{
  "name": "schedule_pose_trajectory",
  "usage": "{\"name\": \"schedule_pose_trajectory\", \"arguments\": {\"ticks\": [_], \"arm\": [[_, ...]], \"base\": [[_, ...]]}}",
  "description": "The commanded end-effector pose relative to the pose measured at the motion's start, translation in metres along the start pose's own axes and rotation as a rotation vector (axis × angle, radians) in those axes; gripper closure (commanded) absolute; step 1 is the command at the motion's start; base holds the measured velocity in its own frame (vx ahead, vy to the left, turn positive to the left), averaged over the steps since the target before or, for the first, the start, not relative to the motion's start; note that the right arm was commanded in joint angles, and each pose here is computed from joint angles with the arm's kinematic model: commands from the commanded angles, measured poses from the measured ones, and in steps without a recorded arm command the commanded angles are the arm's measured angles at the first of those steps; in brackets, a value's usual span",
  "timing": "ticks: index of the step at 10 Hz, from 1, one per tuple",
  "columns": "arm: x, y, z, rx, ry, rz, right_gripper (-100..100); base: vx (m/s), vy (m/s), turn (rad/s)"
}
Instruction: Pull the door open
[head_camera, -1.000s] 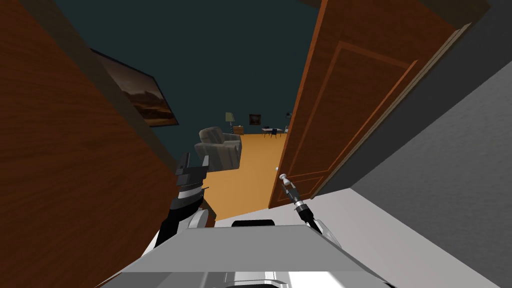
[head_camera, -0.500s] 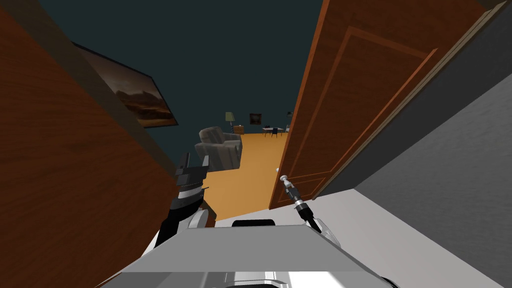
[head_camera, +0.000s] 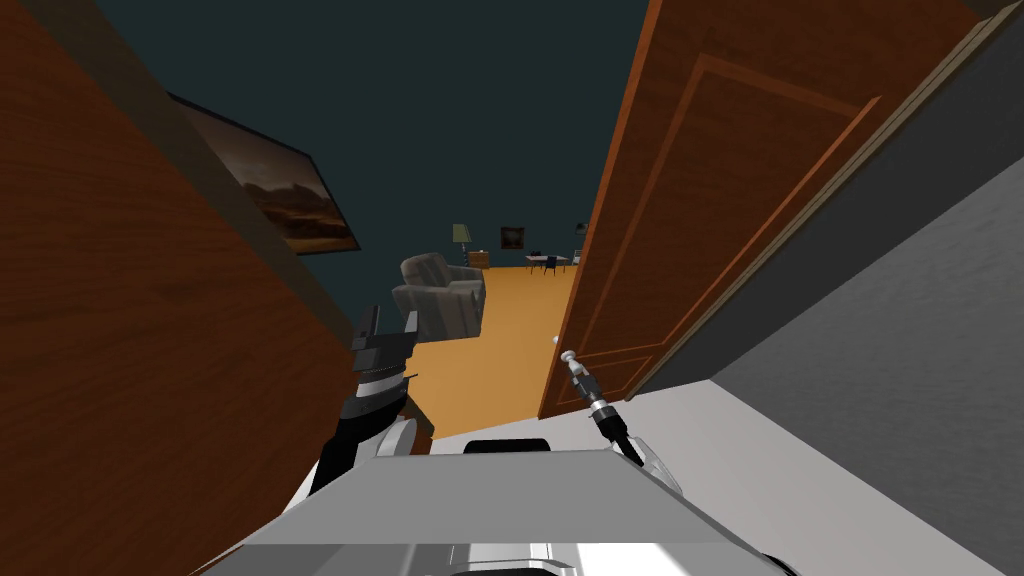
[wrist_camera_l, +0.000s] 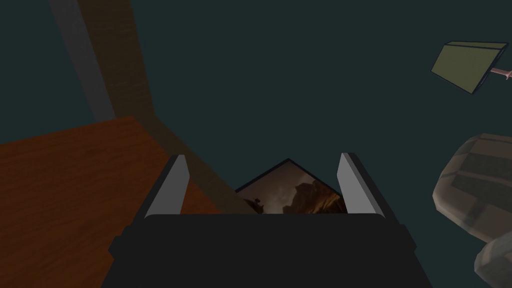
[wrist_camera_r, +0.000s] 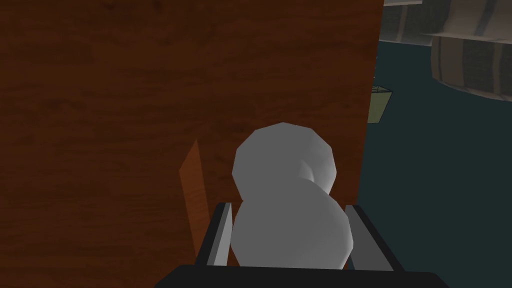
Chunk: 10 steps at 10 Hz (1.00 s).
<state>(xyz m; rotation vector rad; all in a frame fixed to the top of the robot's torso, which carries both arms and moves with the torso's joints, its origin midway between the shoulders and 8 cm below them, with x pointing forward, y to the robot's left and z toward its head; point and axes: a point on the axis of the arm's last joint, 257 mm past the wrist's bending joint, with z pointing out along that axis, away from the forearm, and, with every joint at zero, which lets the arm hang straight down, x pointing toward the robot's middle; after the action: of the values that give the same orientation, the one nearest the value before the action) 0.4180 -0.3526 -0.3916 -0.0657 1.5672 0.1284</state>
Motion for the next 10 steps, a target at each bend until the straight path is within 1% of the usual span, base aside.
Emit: {"name": "schedule_pose_trajectory", "arguments": {"ticks": [1, 5, 8, 9, 10], "arm": [[-0.0005, 0.0016, 0.0007, 0.001, -0.004, 0.038, 100], [-0.0026, -0.0014, 0.0017, 0.014, -0.013, 0.145, 100], [-0.0047, -0.0046, 0.0025, 0.028, -0.023, 0.247, 100], [-0.0047, -0.0046, 0.0025, 0.027, -0.023, 0.254, 100], [-0.0054, -0.0056, 0.0028, 0.032, -0.027, 0.291, 100]], "base": [[-0.021, -0.012, 0.045], [-0.027, -0.011, 0.057], [-0.039, -0.021, 0.073], [-0.036, -0.015, 0.024], [-0.030, -0.012, 0.040]]}}
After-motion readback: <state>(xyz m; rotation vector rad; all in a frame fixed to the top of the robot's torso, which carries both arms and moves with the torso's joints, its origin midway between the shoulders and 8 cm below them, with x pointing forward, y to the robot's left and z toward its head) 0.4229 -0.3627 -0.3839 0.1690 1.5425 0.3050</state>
